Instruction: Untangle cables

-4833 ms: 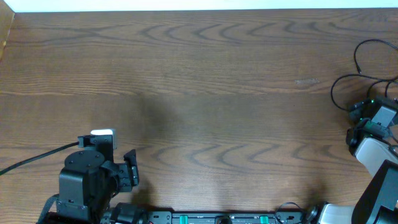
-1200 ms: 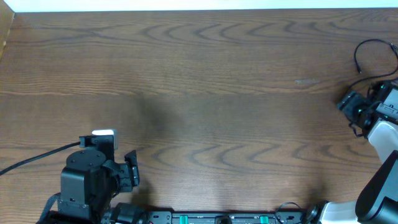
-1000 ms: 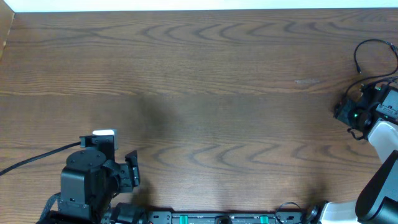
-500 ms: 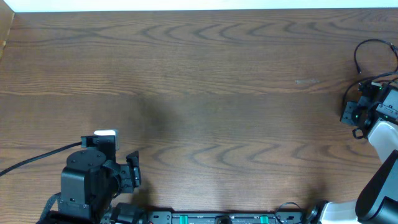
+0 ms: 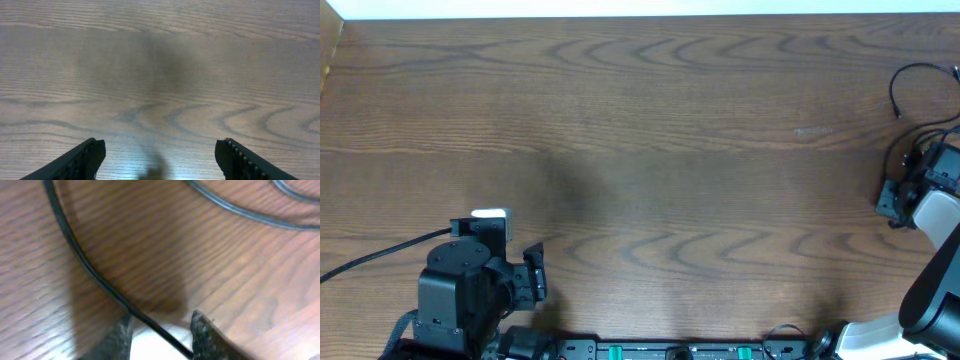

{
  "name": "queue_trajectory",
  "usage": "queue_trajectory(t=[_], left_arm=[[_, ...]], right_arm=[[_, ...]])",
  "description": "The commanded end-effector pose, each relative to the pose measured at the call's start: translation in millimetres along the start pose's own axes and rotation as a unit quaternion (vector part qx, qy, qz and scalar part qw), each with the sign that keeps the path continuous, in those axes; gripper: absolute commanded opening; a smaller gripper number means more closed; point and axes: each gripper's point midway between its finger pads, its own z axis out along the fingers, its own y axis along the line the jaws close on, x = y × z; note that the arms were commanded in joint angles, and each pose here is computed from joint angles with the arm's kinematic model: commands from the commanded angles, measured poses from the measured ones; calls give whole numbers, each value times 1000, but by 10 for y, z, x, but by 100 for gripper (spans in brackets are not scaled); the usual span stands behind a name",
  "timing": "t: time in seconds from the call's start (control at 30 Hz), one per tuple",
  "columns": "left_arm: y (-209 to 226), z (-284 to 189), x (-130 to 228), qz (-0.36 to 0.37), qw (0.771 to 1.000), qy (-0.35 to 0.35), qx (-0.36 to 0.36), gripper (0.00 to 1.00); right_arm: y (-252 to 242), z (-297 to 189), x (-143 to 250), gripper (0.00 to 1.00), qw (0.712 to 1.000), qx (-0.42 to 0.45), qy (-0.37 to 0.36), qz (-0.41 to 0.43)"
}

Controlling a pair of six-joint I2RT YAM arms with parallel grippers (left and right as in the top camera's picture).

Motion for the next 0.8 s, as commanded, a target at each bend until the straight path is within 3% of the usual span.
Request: queue_trajectory(t=[0.0,0.2,0.4,0.77], left_arm=[[-8,14,18,-2,1000,4,3,76],[-8,14,18,-2,1000,4,3,76],[-8,14,19,-2,1000,4,3,76],[-7,14,25,-2,1000,5,3,76]], right_arm=[[-115,117,222,22,999,27,42,15],[-109,195,309,30,997,16,57,40],[-138,204,263,16,997,20,47,61],[-482,251,72,17,993,43,-2,111]])
